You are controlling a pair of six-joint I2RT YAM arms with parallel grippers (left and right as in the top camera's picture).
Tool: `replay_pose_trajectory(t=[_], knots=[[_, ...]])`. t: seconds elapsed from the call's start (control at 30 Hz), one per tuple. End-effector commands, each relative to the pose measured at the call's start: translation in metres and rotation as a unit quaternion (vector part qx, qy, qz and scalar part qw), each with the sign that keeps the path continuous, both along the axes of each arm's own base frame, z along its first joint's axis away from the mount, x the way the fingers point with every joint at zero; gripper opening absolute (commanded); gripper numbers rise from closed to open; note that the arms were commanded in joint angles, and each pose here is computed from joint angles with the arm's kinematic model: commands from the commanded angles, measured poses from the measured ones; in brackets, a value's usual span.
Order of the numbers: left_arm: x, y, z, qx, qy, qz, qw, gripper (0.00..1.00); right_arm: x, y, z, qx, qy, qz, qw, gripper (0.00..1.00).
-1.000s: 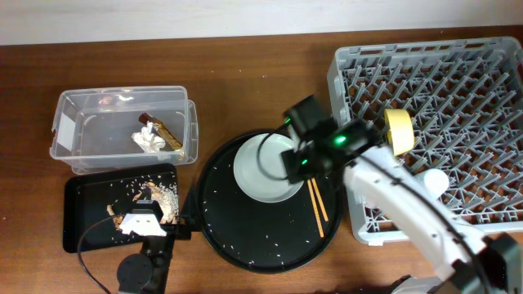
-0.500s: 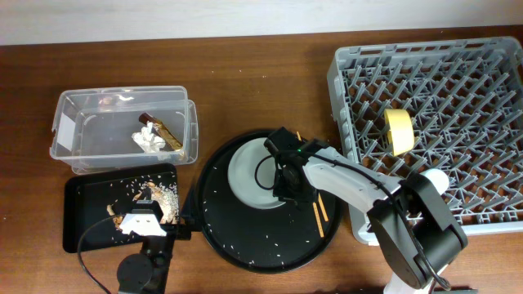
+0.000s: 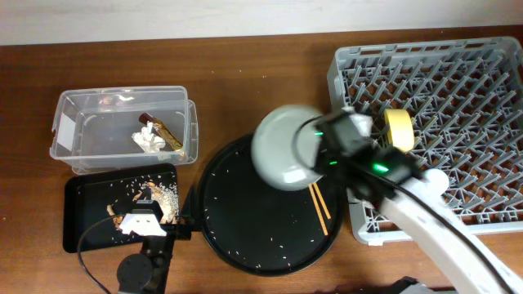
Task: Sort waste into correct bins and load items into the dishwasher rack
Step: 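Place the white plate upright in the rack's far right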
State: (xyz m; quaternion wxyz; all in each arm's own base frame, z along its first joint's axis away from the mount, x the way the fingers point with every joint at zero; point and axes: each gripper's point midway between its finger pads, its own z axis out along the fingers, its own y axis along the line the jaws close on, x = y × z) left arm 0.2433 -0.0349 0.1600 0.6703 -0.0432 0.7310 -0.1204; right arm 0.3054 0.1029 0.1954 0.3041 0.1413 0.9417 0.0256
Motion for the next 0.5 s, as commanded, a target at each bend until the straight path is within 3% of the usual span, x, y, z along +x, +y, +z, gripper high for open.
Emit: replay_pose_trajectory(t=[0.0, 0.03, 0.2, 0.3, 0.37, 0.47], knots=[[0.000, -0.001, -0.002, 0.006, -0.001, -0.003, 1.000, 0.99, -0.003, -0.124, 0.088, -0.198, -0.156, -0.201, 0.946, 0.04], [0.000, -0.001, -0.002, 0.006, -0.001, -0.003, 1.000, 0.99, -0.010, -0.153, 0.104, -0.241, -0.172, -0.249, 0.922, 0.04], [0.000, -0.001, -0.002, 0.006, -0.001, -0.003, 1.000, 0.99, -0.004, -0.229, 0.113, -0.363, -0.113, -0.304, 0.874, 0.04], [0.000, -0.001, -0.002, 0.006, -0.001, -0.003, 1.000, 0.99, 0.013, -0.260, 0.103, -0.446, -0.036, -0.277, 0.850, 0.04], [0.000, -0.001, -0.002, 0.006, -0.001, -0.003, 1.000, 0.99, 0.026, -0.272, 0.102, -0.520, 0.013, -0.273, 0.809, 0.04], [0.000, -0.001, -0.002, 0.006, -0.001, -0.003, 1.000, 0.99, 0.053, -0.260, 0.080, -0.559, 0.057, -0.211, 0.800, 0.04]])
